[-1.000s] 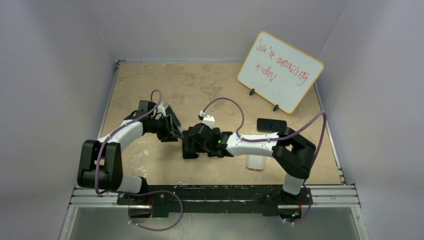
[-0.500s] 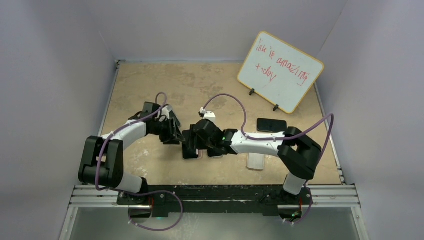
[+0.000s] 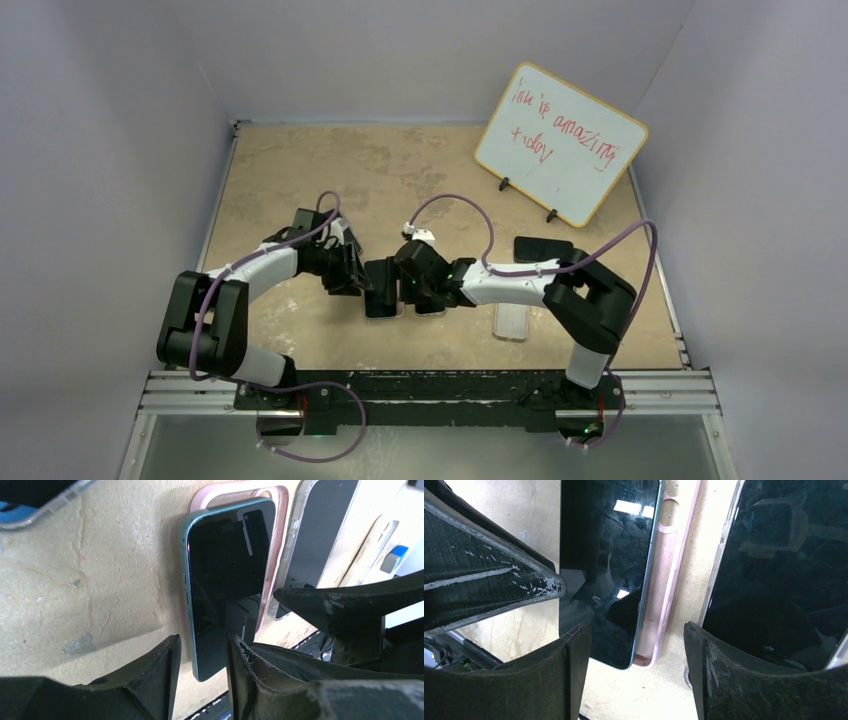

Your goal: Put the phone into the phone case

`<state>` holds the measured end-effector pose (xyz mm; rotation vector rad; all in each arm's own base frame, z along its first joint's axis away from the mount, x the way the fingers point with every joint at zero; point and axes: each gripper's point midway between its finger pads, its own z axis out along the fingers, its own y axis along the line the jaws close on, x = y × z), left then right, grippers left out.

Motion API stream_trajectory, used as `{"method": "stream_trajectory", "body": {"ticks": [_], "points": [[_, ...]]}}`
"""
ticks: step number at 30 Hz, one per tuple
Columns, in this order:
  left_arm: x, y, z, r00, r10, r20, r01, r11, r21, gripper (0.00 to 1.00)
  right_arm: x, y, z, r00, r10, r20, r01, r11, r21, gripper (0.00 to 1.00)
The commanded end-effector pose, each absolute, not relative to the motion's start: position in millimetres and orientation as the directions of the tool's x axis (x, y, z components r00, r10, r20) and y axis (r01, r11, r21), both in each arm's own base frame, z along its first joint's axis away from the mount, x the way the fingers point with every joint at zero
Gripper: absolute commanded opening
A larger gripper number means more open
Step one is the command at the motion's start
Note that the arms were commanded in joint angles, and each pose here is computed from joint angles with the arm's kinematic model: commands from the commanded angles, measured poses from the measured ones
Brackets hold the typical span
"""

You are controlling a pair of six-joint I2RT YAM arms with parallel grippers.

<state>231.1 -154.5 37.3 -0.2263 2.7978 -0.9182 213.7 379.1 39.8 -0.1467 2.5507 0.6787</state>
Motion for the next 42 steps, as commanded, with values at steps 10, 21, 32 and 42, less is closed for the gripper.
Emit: {"method": "stream_trajectory", "body": {"ticks": [10,21,32,42], "points": [[240.3,-168.1,39.7,-0.957,-0.256,-0.137,-0.114,0.767,-0.631,0.25,208.3,390.2,29.5,-0.881,-0.05,-0.471,-0.293,0.839,0.459,0.64],[248.6,-176.9,45.8,-0.945,-0.3,-0.133,-0.134,0.723,-0.678,0.19,207.1,395.6,29.5,-0.884,-0.054,-0.464,-0.301,0.825,0.478,0.55],[253.9,-185.0,45.6,-0.945,-0.273,-0.181,-0.075,0.719,-0.691,0.18,207.1,393.4,29.3,-0.884,-0.044,-0.466,-0.294,0.827,0.48,0.52],[271.1,-164.9,56.5,-0.927,-0.261,-0.27,-0.059,0.812,-0.58,0.36,234.9,372.9,45.3,-0.873,0.079,-0.481,-0.209,0.831,0.515,0.67]]}}
